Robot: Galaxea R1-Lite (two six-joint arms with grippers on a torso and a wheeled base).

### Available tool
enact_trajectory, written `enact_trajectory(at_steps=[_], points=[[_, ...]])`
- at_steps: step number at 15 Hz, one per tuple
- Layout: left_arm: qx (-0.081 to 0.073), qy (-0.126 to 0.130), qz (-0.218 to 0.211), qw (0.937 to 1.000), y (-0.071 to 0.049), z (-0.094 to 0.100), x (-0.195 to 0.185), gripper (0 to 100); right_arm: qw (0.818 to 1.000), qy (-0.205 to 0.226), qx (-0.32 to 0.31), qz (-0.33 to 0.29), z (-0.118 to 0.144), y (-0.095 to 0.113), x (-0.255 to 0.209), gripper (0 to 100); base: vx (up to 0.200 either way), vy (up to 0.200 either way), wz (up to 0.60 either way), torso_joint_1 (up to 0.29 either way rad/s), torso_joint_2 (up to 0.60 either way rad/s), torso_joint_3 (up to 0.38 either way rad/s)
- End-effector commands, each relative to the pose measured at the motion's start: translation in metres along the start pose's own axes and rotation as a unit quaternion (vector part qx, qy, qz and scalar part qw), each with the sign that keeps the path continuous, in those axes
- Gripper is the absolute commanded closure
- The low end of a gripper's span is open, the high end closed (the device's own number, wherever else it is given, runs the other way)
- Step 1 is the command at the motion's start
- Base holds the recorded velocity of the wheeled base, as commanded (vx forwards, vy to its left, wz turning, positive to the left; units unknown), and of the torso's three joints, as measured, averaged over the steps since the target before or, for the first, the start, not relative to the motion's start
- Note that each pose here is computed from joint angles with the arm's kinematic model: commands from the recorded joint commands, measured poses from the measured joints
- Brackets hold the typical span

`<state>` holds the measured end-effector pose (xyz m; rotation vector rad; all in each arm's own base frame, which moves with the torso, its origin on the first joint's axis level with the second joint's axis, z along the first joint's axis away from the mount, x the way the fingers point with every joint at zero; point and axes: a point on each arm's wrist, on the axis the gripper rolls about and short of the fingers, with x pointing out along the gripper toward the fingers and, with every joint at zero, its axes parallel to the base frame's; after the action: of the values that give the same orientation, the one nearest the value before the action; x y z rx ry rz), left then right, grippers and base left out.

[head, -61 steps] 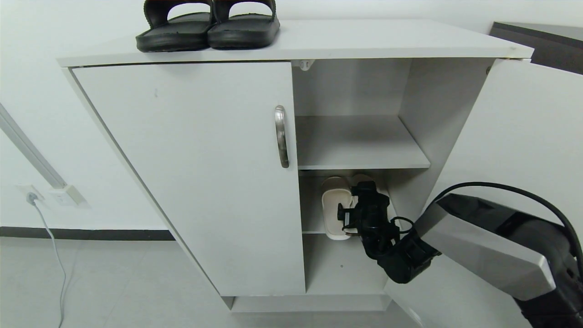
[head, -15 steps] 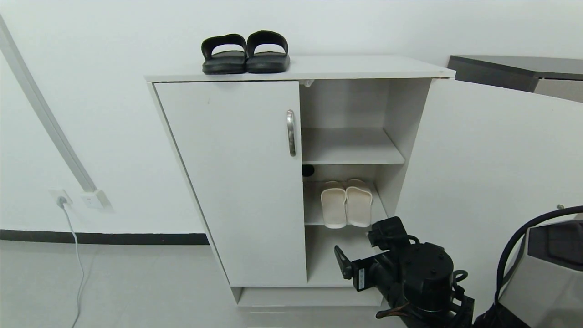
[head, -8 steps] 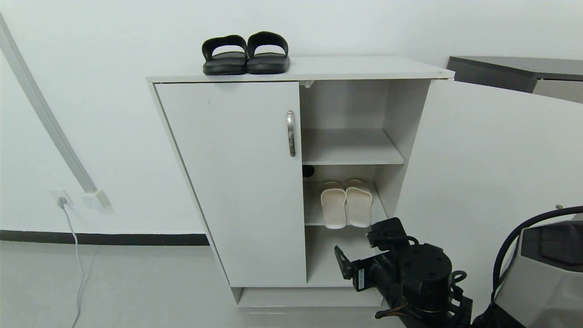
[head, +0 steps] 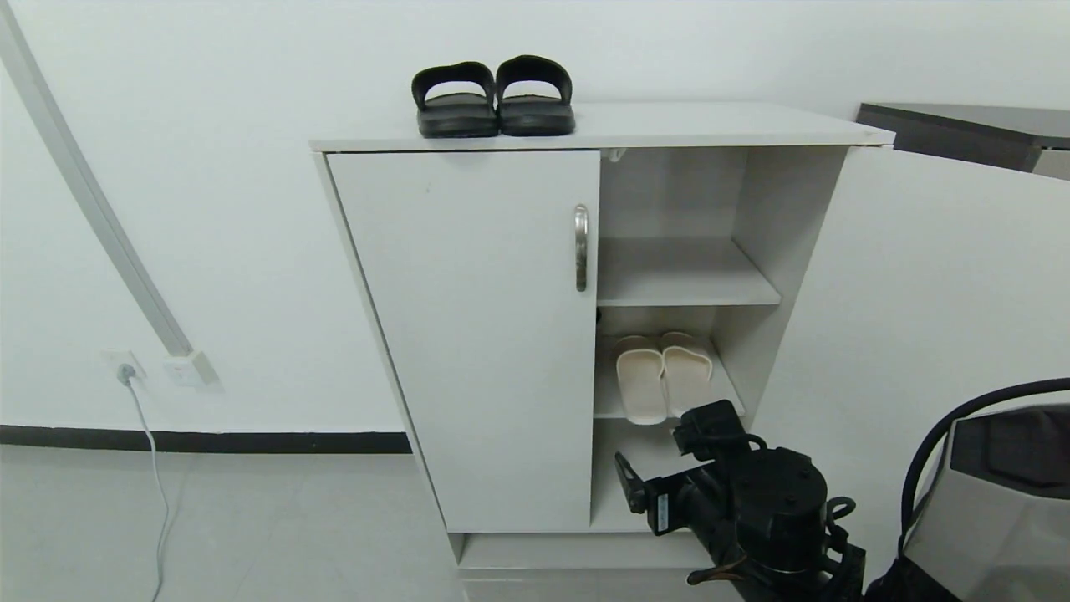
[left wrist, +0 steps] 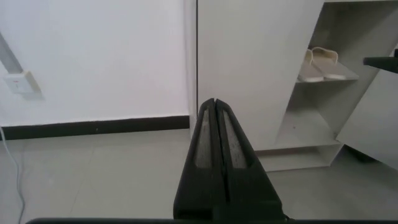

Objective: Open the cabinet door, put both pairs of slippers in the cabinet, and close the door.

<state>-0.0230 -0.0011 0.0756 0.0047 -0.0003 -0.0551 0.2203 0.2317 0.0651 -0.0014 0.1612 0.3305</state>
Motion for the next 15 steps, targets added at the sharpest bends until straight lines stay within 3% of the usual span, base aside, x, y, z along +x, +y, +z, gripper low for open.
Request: enact_trajectory(at_steps=[1,12,15], points=[[0.0,0.0,0.001,1.0,0.0,0.0002,0.0001,100,1.0,-0.002,0.001,0.001,-0.0001,0.0007,-0.0001,0,0.0,0.2,0.0,0.002,0.0,-0.002],[-0.001,0.0,0.001,1.0,0.0,0.0002,0.0001,100,1.0,-0.015,0.009,0.003,0.0014,-0.0003,-0.0003,0,0.0,0.2,0.0,0.002,0.0,0.004],[-0.001,0.0,0.002,1.0,0.0,0.0002,0.0001,100,1.0,-0.013,0.008,0.002,0.0002,-0.002,-0.0011,0,0.0,0.0,0.0,0.0,0.0,0.0]])
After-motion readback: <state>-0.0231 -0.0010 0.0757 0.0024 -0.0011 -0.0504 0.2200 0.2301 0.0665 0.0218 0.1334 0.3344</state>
